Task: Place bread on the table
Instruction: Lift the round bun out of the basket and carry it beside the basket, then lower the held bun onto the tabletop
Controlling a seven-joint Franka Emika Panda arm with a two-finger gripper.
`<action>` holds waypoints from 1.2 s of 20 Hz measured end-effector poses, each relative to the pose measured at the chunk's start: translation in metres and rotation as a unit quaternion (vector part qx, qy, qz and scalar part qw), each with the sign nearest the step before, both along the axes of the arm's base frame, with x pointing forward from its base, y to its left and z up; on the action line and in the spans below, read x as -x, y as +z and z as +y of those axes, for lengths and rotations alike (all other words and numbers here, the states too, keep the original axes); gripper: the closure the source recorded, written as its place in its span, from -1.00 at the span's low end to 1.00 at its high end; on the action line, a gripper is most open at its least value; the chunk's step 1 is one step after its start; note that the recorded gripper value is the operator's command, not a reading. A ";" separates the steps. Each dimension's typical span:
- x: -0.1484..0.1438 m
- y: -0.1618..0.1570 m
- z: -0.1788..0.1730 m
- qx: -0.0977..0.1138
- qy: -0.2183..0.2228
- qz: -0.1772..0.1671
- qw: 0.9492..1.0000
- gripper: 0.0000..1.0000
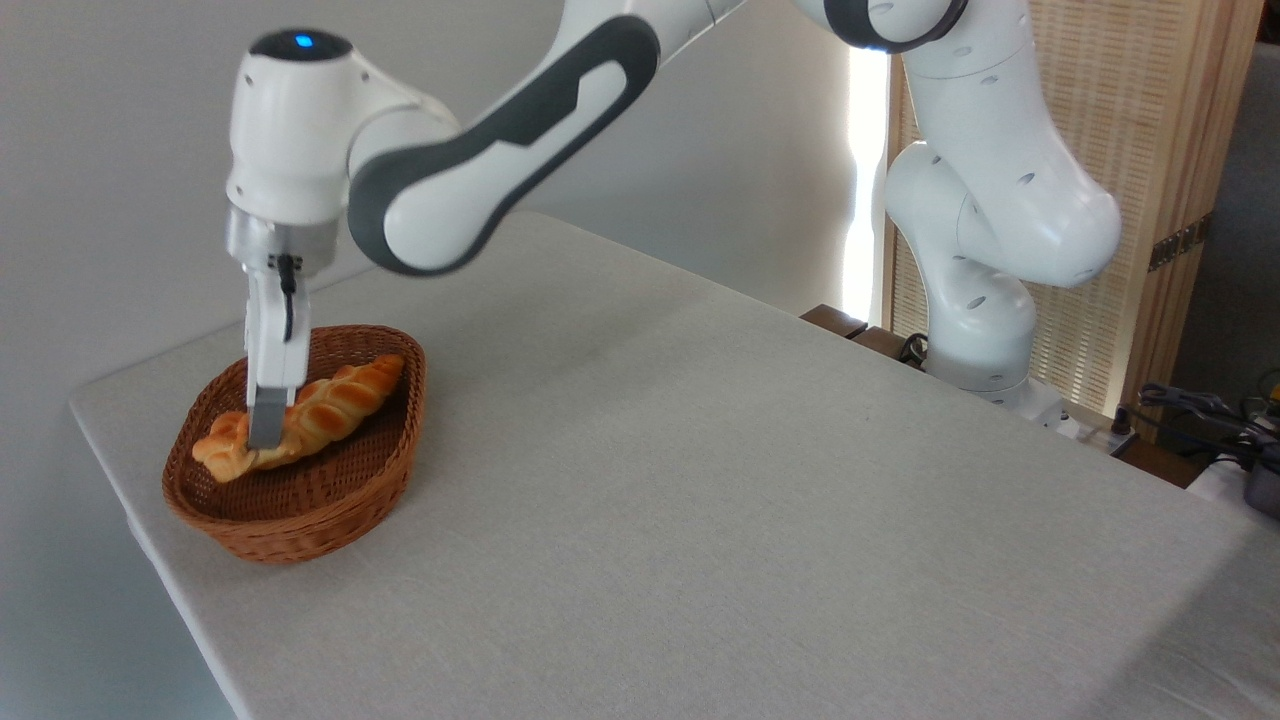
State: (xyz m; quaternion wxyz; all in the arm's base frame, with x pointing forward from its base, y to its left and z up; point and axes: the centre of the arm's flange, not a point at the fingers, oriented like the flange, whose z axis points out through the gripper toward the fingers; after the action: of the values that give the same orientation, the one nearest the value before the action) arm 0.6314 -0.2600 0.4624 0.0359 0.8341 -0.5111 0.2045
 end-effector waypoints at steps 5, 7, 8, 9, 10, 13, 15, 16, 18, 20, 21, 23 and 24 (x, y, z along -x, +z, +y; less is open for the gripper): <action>0.013 0.065 0.035 -0.044 0.005 0.070 0.997 0.69; 0.024 0.090 0.059 -0.062 0.006 0.082 0.995 0.61; 0.030 0.101 0.072 -0.072 -0.001 0.087 0.994 0.57; 0.036 0.110 0.089 -0.085 -0.014 0.093 0.992 0.55; 0.040 0.114 0.101 -0.094 -0.025 0.096 0.991 0.51; 0.053 0.108 0.139 -0.119 -0.069 0.115 0.984 0.42; 0.060 0.089 0.151 -0.127 -0.088 0.132 0.979 0.36; 0.063 0.077 0.154 -0.130 -0.097 0.142 0.977 0.34; 0.068 0.056 0.156 -0.133 -0.114 0.161 0.971 0.26; 0.073 0.036 0.157 -0.138 -0.129 0.177 0.966 0.16; 0.074 0.025 0.158 -0.146 -0.138 0.184 0.962 0.04; 0.075 0.004 0.159 -0.157 -0.162 0.187 0.956 -0.42; 0.075 -0.005 0.159 -0.159 -0.171 0.186 0.955 -0.79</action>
State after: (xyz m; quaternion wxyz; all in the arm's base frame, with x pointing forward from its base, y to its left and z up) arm 0.5564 -0.1011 0.4574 0.0319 0.7527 -0.6560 -0.0469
